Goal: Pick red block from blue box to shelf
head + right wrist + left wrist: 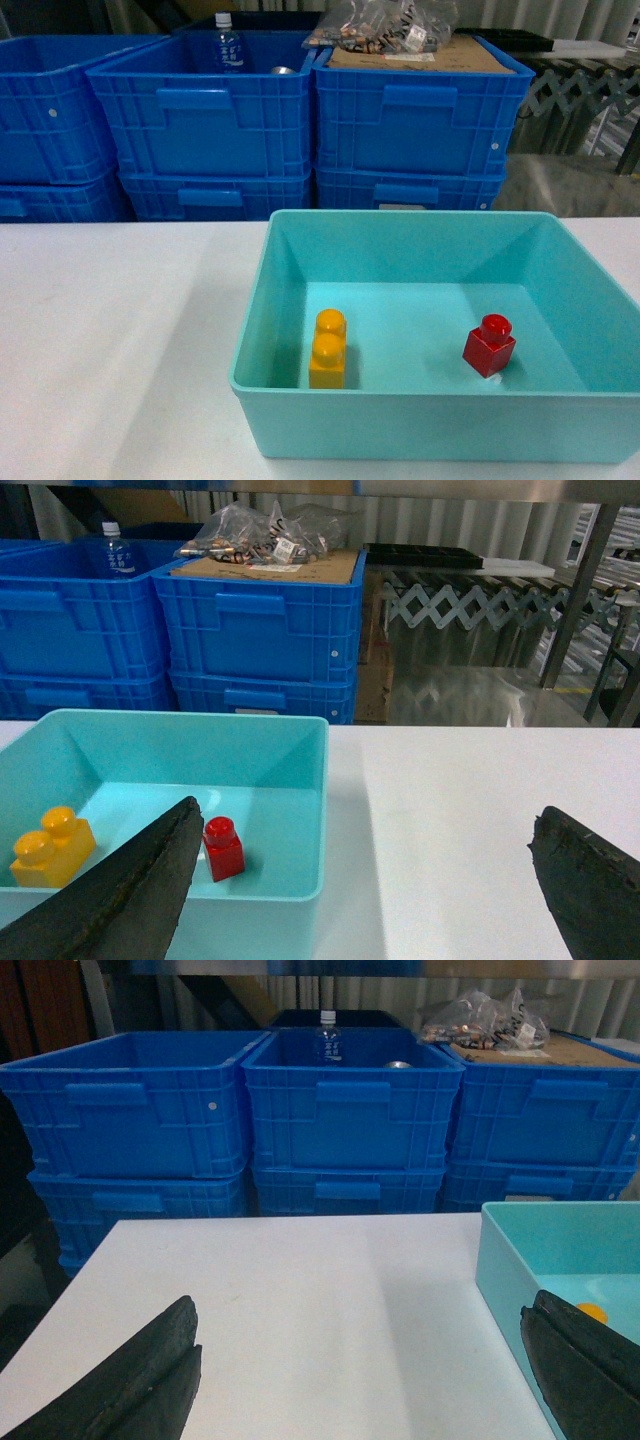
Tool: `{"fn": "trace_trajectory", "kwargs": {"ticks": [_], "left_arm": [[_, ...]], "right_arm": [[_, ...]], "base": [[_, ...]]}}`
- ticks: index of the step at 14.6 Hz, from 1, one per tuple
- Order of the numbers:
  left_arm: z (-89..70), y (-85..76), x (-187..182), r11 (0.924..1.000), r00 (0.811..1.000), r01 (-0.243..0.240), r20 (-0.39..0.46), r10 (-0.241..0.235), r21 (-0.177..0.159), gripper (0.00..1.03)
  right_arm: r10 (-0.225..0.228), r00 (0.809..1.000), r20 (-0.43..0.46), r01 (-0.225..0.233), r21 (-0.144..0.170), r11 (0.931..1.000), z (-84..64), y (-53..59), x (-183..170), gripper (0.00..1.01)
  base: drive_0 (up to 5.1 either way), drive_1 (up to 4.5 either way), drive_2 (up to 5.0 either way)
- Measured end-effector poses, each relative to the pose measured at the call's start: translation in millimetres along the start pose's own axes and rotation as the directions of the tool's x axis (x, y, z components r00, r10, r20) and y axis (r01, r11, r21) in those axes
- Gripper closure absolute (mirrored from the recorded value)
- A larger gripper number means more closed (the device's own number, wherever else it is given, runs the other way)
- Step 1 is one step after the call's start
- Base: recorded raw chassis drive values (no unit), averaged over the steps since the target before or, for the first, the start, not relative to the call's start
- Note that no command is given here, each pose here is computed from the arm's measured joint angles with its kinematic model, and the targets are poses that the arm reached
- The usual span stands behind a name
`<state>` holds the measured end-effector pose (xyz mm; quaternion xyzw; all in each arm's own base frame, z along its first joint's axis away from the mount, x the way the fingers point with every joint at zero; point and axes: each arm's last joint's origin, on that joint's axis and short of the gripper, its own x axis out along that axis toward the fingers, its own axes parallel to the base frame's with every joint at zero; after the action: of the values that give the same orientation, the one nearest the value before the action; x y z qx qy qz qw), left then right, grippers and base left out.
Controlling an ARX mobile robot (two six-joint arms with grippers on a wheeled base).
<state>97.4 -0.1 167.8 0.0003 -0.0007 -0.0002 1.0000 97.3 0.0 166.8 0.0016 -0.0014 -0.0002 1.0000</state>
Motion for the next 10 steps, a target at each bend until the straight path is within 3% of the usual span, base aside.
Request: {"fn": "trace_trajectory", "kwargs": {"ticks": [10], "left_arm": [[0.0,0.0,0.0,1.0000,1.000,0.000,0.000,0.000,0.000,0.05]], "right_arm": [[0.000,1.000,0.000,0.000,0.000,1.0000,0.0,0.0,0.0,0.03]], "base": [[0.0,0.00,0.0]]}}
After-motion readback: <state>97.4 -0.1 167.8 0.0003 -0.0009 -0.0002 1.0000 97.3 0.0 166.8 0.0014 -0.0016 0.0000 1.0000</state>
